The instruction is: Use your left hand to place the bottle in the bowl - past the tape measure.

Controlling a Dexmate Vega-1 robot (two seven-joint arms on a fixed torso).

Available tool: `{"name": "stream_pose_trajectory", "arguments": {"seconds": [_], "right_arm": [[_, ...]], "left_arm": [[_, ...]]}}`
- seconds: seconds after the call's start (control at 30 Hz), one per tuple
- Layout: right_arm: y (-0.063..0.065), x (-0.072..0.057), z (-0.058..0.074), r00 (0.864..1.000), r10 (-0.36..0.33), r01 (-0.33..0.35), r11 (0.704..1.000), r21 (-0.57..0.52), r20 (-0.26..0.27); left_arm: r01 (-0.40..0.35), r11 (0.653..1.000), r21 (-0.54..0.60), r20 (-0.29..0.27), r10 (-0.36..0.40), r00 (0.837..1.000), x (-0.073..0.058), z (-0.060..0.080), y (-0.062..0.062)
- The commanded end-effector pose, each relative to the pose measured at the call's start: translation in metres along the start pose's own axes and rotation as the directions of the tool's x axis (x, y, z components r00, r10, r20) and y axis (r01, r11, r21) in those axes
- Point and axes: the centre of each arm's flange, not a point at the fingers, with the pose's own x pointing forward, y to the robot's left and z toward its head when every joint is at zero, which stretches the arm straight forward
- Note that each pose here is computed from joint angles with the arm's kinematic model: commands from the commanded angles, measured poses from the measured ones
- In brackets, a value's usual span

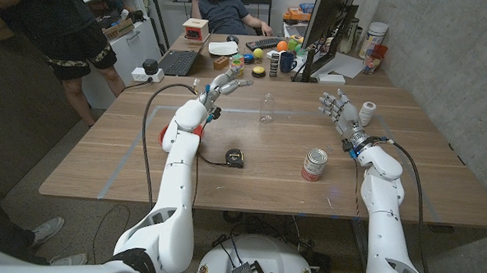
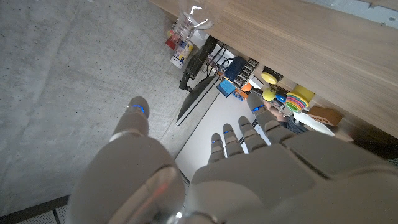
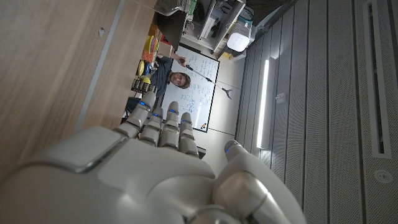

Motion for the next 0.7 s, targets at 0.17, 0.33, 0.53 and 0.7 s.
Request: {"name": "stream_pose_trajectory", "arguments": {"seconds": [0.17,0.33,0.53,0.7], "right_arm": [[-0.002,-0.017,0.002,1.000,0.009,-0.009,1.000,-0.001,0.014],[-0.001,-0.019,0.003,1.000,0.014,-0.014,1.000,0.000,0.017],[-0.002,-0.023,0.004,1.000,0.020,-0.020,1.000,-0.005,0.019],[-0.004,-0.025,0.004,1.000,0.021,-0.020,1.000,-0.006,0.023]], "left_arm": [[-0.005,0.989,0.146,-0.023,0.009,1.000,0.002,0.015,-0.009],[0.007,0.988,0.156,-0.040,-0.001,0.999,0.004,0.013,-0.011],[0.021,0.986,0.168,-0.055,-0.012,0.998,0.009,0.011,-0.017],[0.027,0.984,0.179,-0.064,-0.016,0.998,0.016,0.011,-0.019]]}}
